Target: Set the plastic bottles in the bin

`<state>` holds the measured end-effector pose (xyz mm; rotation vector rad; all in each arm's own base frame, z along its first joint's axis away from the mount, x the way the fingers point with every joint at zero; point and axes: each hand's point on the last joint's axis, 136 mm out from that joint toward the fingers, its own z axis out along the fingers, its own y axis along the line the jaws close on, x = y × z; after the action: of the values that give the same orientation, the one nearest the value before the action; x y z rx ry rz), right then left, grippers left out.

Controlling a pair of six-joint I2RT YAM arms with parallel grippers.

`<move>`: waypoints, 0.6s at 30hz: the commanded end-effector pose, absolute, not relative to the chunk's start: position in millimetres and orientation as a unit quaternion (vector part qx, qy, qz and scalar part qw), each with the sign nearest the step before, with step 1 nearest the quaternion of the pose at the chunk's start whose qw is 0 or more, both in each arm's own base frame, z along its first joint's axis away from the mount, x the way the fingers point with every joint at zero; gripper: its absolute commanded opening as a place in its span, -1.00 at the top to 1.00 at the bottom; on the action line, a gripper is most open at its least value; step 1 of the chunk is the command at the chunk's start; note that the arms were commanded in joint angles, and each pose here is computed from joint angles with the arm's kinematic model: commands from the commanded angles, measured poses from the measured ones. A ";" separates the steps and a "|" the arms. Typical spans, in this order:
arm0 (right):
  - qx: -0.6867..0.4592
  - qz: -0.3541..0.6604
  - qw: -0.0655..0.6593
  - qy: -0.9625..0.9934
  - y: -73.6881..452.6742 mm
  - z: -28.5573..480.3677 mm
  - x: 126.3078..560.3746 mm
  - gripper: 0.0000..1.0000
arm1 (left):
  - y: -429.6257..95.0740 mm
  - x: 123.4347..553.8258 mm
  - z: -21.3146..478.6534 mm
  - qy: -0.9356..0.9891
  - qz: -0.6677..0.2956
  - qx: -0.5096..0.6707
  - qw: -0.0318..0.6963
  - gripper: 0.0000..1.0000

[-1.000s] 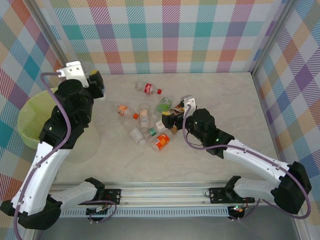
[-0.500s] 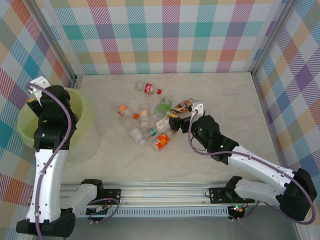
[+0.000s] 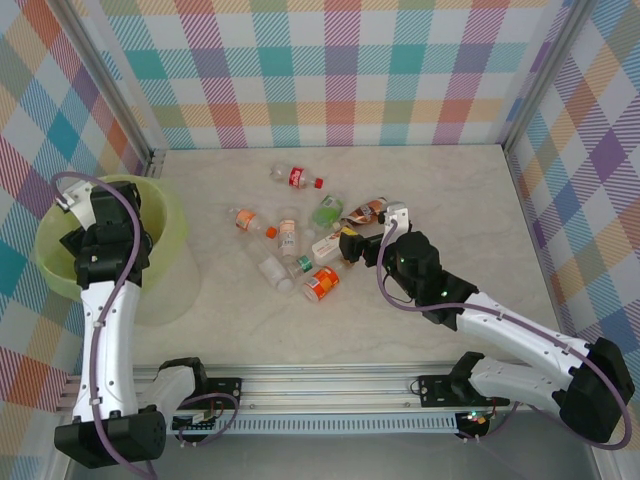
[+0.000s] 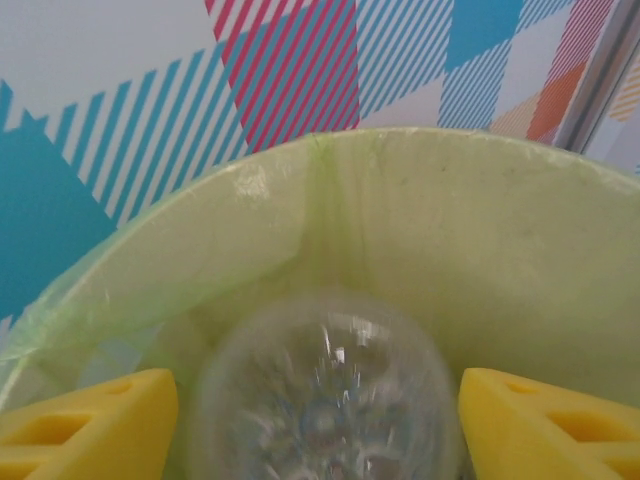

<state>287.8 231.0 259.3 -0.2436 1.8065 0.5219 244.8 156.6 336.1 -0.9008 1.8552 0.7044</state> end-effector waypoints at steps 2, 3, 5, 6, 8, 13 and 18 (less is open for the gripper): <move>-0.098 0.226 0.592 0.768 229.5 264.5 286.8 -0.99 | 158.4 244.2 326.9 0.763 0.278 -0.376 0.446 -0.75; -0.097 0.225 0.592 0.767 229.1 265.0 287.1 -1.00 | 157.9 244.6 327.0 0.764 0.276 -0.375 0.446 -0.82; -0.097 0.225 0.592 0.768 229.4 264.0 287.5 -0.99 | 156.1 246.0 328.6 0.766 0.269 -0.373 0.449 -0.91; -0.097 0.224 0.591 0.769 229.7 263.3 287.8 -0.99 | 154.3 247.2 328.8 0.768 0.263 -0.370 0.451 -0.95; -0.098 0.223 0.591 0.769 230.1 262.9 288.4 -1.00 | 151.0 249.4 329.6 0.773 0.250 -0.367 0.454 -1.00; -0.101 0.220 0.588 0.772 232.0 259.8 289.9 -0.99 | 139.6 255.7 336.1 0.785 0.212 -0.351 0.464 -1.00; -0.102 0.217 0.584 0.776 233.8 255.6 291.5 -0.99 | 131.1 254.6 354.6 0.780 0.181 -0.343 0.490 -1.00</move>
<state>289.7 232.9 252.5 -0.2500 1.8233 0.5118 260.0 136.4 334.4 -0.8456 1.9379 0.5141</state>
